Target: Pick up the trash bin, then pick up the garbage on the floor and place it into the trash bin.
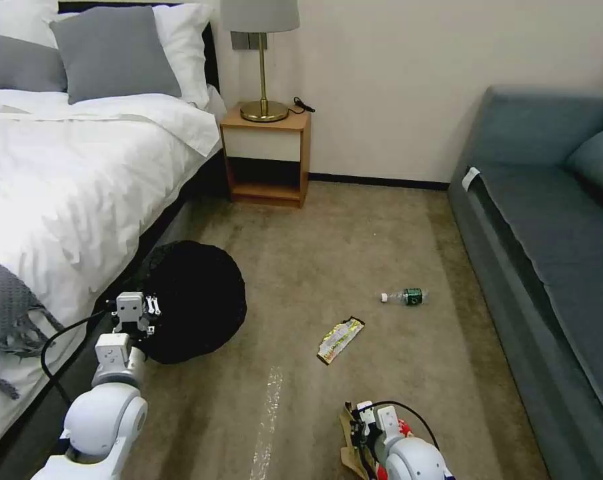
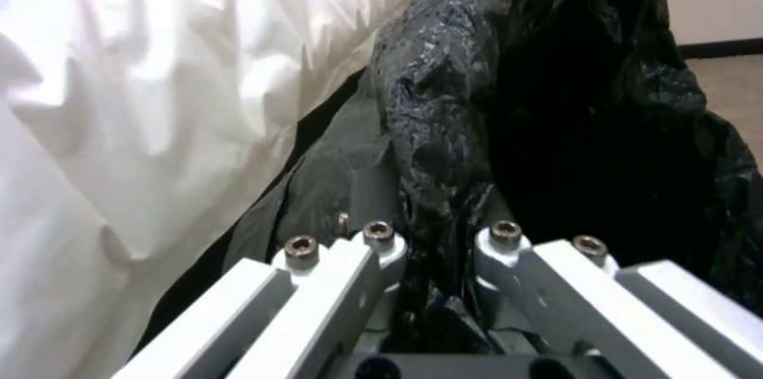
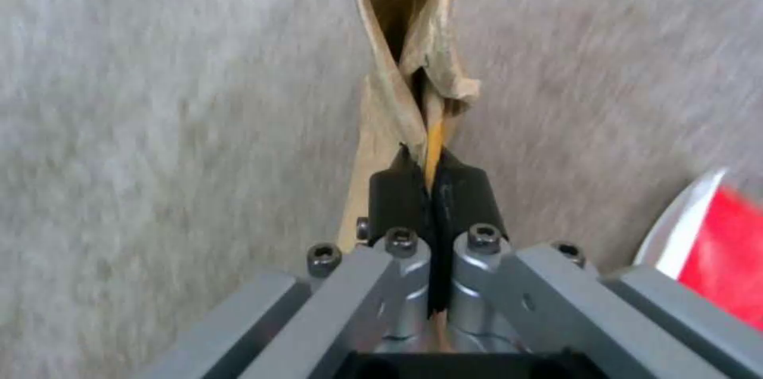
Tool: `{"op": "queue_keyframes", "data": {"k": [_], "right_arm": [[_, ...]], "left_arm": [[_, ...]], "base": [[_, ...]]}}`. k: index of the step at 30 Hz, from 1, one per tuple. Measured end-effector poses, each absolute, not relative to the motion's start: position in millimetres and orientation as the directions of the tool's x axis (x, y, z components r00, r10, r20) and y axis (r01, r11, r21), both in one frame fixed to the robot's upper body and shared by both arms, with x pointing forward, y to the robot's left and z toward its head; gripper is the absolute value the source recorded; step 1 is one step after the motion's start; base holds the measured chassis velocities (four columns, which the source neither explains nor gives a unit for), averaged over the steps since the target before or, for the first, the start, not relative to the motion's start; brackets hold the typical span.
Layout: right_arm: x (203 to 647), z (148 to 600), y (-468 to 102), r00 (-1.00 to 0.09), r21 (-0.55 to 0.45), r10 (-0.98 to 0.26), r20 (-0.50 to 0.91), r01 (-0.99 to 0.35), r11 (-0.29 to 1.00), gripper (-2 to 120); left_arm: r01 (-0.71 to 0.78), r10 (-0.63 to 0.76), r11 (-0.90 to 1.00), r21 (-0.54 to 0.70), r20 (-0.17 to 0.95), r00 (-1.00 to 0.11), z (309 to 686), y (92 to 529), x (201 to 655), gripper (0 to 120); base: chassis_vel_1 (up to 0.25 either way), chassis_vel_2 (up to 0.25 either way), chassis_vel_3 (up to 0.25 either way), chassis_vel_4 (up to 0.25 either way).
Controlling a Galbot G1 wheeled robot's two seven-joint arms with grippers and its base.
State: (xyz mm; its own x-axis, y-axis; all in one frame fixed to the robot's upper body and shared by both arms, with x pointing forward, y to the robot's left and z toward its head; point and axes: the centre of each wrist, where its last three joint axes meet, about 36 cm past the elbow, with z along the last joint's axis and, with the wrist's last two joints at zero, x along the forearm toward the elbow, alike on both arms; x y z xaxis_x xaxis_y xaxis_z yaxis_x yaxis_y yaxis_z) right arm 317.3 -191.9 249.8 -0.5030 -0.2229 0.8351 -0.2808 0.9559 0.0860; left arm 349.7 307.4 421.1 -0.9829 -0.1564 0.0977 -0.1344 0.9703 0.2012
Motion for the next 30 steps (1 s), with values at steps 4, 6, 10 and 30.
{"op": "queue_keyframes", "data": {"k": [4,6,10,30], "right_arm": [[331.0,262.1,-195.1,-0.555,0.087,-0.229,0.799,-0.27,0.959,0],[337.9,268.5,-196.0,-0.58,0.087,-0.231,0.781,-0.265,0.96,0],[360.6,288.9,-191.9,-0.639,0.108,-0.253,0.726,-0.257,0.96,0],[470.5,395.4,-133.2,-0.796,0.295,-0.51,0.326,-0.427,0.855,0]], "left_arm": [[-0.125,-0.147,0.971,0.202,0.098,-0.984,420.1,305.9,349.2,4],[-0.123,-0.145,0.972,0.202,0.099,-0.985,419.9,305.1,349.3,4],[-0.123,-0.146,0.971,0.203,0.1,-0.984,417.9,304.9,352.7,4],[-0.082,-0.104,0.98,0.179,0.116,-0.988,407.3,288.0,357.1,4]], "base": [[0.0,0.0,0.0,0.0],[0.0,0.0,0.0,0.0],[0.0,0.0,0.0,0.0],[0.0,0.0,0.0,0.0]]}}
